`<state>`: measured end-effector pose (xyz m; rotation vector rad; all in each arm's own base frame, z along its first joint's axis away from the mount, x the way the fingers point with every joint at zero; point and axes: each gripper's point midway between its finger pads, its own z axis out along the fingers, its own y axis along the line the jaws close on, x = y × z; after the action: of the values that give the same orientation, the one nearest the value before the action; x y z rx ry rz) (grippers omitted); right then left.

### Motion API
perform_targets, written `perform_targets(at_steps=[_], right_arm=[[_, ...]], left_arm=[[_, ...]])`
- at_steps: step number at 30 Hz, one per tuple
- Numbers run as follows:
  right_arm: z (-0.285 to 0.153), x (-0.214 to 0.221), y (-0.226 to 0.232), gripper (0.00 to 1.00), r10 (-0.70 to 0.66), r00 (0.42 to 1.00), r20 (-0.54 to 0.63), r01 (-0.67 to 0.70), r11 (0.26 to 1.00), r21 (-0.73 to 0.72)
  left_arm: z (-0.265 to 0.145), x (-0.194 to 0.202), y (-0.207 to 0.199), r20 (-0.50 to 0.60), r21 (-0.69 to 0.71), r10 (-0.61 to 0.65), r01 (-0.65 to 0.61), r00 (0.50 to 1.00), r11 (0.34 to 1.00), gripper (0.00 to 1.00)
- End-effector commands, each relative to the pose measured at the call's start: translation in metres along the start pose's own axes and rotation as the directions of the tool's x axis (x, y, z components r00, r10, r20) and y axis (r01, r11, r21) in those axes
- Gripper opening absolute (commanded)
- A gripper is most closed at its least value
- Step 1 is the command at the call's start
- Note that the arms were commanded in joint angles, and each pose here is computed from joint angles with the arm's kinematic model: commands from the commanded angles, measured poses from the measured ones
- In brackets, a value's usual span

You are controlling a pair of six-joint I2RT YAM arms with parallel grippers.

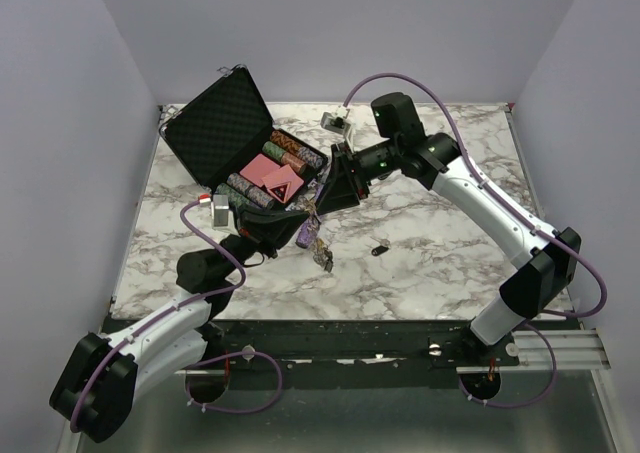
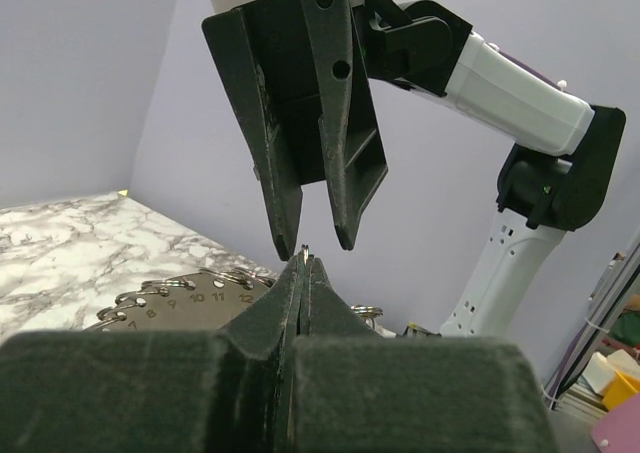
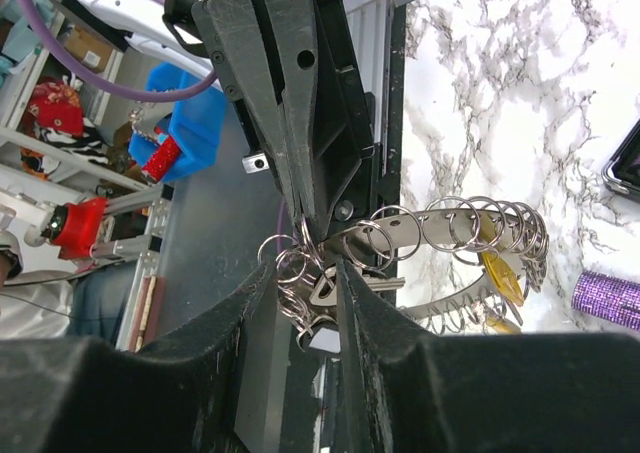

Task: Put the keys on the keyring

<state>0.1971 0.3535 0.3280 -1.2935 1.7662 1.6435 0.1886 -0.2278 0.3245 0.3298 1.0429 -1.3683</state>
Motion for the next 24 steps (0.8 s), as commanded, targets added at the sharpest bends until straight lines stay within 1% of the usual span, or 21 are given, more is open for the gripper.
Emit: perform_targets(at_steps=[1, 3, 10, 15, 16, 21, 23, 24], right_arm=[[0.0008, 0.0009, 0.0004, 0.35, -0.019, 1.000, -0.004, 0.019, 1.000, 0.024], [0.0004, 0.0020, -0.0002, 0.31, -0.021, 1.000, -0.006, 0.021, 0.999, 0.030], [0.0015, 0.0055, -0.0008, 0.27, -0.025, 1.000, -0.015, 0.025, 0.999, 0.034], [0.0029, 0.0083, -0.0006, 0.28, -0.018, 1.000, -0.022, 0.019, 0.999, 0.034], [0.0029, 0.0082, -0.0021, 0.28, -0.047, 0.999, -0.023, 0.047, 0.998, 0.035], [0.0036, 0.0072, -0.0041, 0.33, -0.050, 0.998, -0.023, 0.051, 0.998, 0.043], [0.0036, 0.0074, -0.0035, 0.33, -0.050, 0.998, -0.024, 0.051, 0.998, 0.039], [0.0031, 0.0066, -0.0032, 0.31, -0.053, 0.998, -0.022, 0.054, 0.998, 0.038]], left_arm=[[0.0042, -0.0610, -0.0450, 0.241, 0.151, 0.094, -0.133, 0.966, 0.980, 0.00], [0.0042, -0.0613, -0.0450, 0.242, 0.150, 0.093, -0.133, 0.966, 0.980, 0.00], [0.0049, -0.0642, -0.0454, 0.252, 0.148, 0.089, -0.130, 0.964, 0.980, 0.00], [0.0051, -0.0655, -0.0459, 0.256, 0.149, 0.087, -0.128, 0.963, 0.981, 0.00], [0.0050, -0.0659, -0.0459, 0.258, 0.148, 0.087, -0.128, 0.962, 0.981, 0.00], [0.0054, -0.0666, -0.0469, 0.258, 0.152, 0.083, -0.126, 0.962, 0.980, 0.00], [0.0054, -0.0666, -0.0469, 0.258, 0.152, 0.083, -0.126, 0.962, 0.980, 0.00], [0.0052, -0.0662, -0.0467, 0.257, 0.152, 0.082, -0.124, 0.963, 0.981, 0.00]])
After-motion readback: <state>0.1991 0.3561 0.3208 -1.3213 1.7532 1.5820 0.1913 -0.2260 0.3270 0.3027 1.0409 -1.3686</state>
